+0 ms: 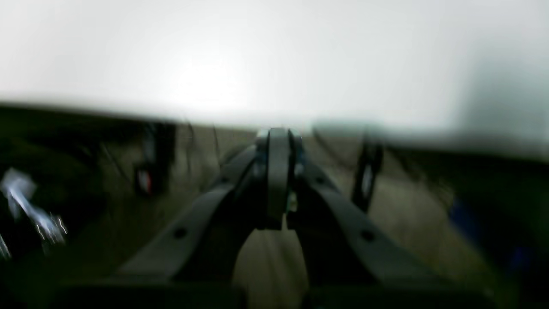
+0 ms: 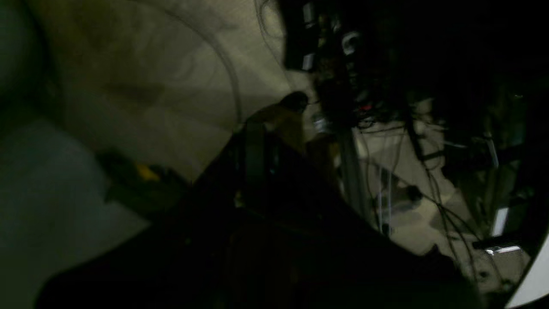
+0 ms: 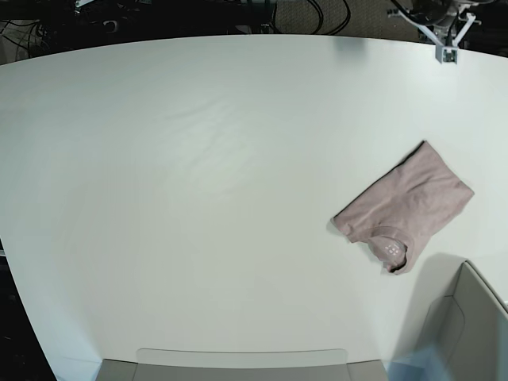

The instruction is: Fold the T-shirt properly

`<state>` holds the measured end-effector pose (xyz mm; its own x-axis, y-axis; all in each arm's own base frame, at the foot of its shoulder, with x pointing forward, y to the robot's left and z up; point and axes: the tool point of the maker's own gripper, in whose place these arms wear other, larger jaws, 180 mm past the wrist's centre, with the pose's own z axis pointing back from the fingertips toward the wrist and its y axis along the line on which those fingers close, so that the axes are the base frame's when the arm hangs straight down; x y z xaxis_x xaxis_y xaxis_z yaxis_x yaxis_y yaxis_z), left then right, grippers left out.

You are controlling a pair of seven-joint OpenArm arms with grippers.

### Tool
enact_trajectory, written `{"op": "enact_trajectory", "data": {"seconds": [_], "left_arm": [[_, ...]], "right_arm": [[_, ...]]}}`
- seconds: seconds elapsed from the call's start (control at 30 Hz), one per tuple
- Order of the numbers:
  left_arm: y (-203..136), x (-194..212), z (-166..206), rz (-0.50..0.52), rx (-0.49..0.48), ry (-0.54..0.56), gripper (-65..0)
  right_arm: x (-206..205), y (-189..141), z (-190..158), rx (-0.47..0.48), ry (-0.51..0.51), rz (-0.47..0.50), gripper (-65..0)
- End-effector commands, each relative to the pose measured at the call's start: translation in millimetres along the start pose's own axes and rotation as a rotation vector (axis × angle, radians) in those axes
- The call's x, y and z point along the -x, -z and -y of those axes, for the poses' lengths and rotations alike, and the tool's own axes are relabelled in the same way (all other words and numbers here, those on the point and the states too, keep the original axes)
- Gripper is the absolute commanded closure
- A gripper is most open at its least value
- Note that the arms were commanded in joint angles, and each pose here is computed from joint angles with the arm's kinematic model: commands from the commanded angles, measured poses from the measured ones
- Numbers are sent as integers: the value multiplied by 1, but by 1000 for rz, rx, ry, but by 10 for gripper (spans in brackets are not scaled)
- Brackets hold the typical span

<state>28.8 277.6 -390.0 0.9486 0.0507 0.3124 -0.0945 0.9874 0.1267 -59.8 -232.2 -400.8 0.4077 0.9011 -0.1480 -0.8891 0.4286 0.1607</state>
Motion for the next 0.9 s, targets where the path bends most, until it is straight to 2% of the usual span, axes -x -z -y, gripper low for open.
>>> {"op": "enact_trajectory", "data": {"seconds": [0.0,0.1,0.2,0.27,0.37,0.5,0.63,0.87], "left_arm": [[-6,7,-4,-9,-12,4,0],[-2,40,-7,-99,-10,-21,0],[18,82,-5,-209,16,-71,0],[41,109,8,-254,59,-105,0],[74,165,32,-383,124,-85,0],[107,199,63,-470,178,-51,0],[133,207,87,-504,210,-90,0],[176,195,98,-423,201,-203,0]], "right_arm": [[1,-2,-5,-18,-38,0,0],[7,1,-14,-56,-102,-26,0],[8,13,-14,-86,-150,-49,0],[14,29,-11,-106,-176,-89,0],[23,59,-9,-134,-248,-167,0],[35,98,-30,-227,-362,-203,0],[47,132,-26,-207,-382,-277,0],[40,183,36,-28,-349,-348,0]]}}
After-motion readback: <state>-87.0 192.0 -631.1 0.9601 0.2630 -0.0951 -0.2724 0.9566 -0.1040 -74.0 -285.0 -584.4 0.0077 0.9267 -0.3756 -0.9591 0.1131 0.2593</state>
